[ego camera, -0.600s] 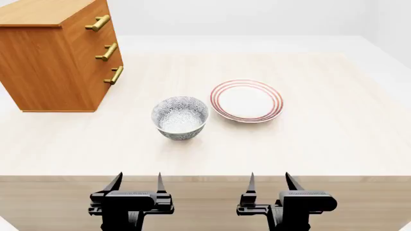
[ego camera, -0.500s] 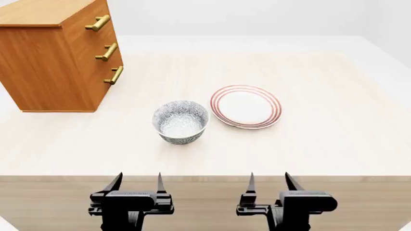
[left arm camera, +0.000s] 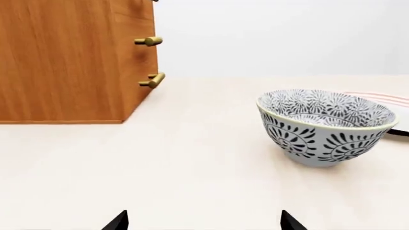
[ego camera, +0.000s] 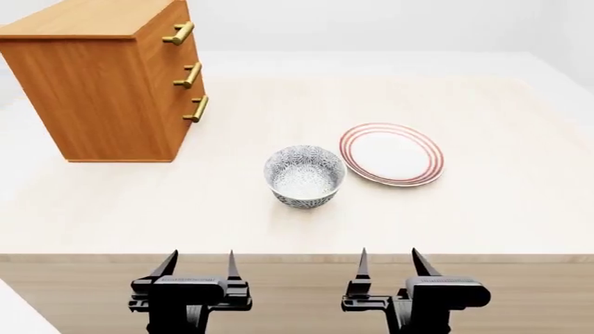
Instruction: Open the bottom drawer of the cabinet.
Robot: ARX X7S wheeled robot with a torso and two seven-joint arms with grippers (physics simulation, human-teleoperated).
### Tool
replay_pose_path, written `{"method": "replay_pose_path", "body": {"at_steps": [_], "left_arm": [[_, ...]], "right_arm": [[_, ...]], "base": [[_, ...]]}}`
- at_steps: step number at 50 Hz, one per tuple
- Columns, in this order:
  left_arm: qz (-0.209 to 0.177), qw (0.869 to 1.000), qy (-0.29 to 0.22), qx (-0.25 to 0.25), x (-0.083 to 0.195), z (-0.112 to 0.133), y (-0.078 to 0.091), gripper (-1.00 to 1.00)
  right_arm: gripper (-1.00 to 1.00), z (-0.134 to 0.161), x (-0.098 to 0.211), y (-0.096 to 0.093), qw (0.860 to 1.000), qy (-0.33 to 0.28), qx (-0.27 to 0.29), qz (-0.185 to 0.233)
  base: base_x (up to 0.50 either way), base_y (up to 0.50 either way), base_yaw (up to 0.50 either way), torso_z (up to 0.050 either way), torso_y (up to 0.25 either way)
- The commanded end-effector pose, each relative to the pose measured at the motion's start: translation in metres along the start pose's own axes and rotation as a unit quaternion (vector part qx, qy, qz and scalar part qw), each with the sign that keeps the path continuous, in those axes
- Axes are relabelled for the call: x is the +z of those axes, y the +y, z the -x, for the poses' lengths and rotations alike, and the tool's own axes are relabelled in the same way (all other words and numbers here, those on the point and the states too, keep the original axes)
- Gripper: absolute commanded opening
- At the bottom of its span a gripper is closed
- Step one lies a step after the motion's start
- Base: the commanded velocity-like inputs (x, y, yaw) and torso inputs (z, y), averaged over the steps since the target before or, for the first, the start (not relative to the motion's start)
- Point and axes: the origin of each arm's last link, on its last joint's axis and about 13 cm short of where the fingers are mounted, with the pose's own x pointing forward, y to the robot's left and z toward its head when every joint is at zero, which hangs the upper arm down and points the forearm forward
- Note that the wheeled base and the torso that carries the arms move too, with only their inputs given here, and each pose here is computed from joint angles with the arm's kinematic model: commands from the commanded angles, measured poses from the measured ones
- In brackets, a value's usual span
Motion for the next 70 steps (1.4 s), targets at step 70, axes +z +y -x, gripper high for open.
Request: {"method": "replay_pose_path", "body": {"at_steps": [70], "left_arm": [[-0.034,0.999,-0.024,-0.004,0.082,-0.032,0.005,1.00]], "right_arm": [[1.00,-0.025,0.085,0.002,0.999,-0.034,0.022,0.032]], "base": [[0.32,0.00,0.00,0.000,0.000]]}}
